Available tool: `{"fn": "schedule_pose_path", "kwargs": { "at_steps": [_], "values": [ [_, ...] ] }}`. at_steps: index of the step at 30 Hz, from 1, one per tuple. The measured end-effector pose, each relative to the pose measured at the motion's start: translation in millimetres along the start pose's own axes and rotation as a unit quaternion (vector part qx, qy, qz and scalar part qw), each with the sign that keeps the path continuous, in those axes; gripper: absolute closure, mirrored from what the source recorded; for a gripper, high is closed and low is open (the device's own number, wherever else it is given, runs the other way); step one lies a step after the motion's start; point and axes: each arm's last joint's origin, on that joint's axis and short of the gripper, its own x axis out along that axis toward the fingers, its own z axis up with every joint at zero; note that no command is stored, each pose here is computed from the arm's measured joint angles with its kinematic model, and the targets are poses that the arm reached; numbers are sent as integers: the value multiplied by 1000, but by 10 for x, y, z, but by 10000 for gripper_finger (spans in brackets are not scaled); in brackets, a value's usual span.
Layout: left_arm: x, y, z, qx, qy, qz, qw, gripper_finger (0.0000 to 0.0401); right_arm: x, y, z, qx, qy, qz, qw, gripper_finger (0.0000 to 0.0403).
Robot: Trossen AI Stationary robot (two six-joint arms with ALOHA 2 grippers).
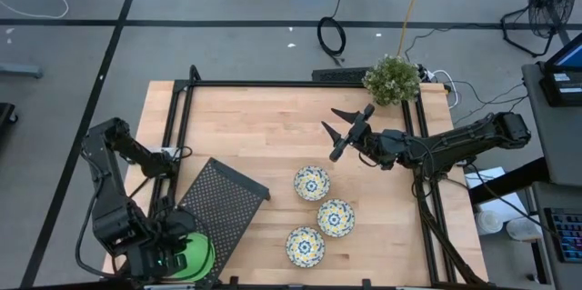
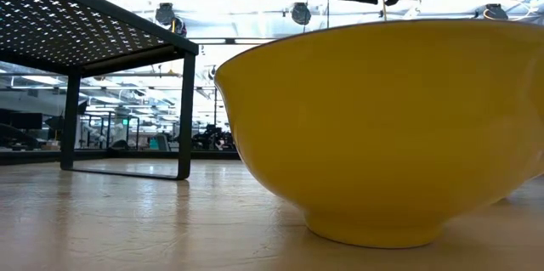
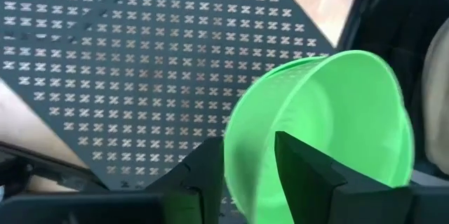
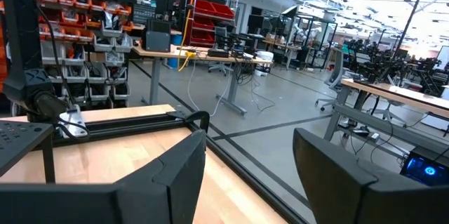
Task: Pick & Place Mini bowls
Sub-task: Stack the green bowl on the green bowls on the shelf
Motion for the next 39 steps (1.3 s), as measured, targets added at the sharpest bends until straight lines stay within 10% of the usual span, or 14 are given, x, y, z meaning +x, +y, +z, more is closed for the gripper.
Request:
{"fn": "schedule_pose_path", "kwargs": {
  "at_steps": [39],
  "values": [
    [-218,0,9,62,-75,-94,991,270,0,0,-1,0,0,0,1000,197]
  ]
}}
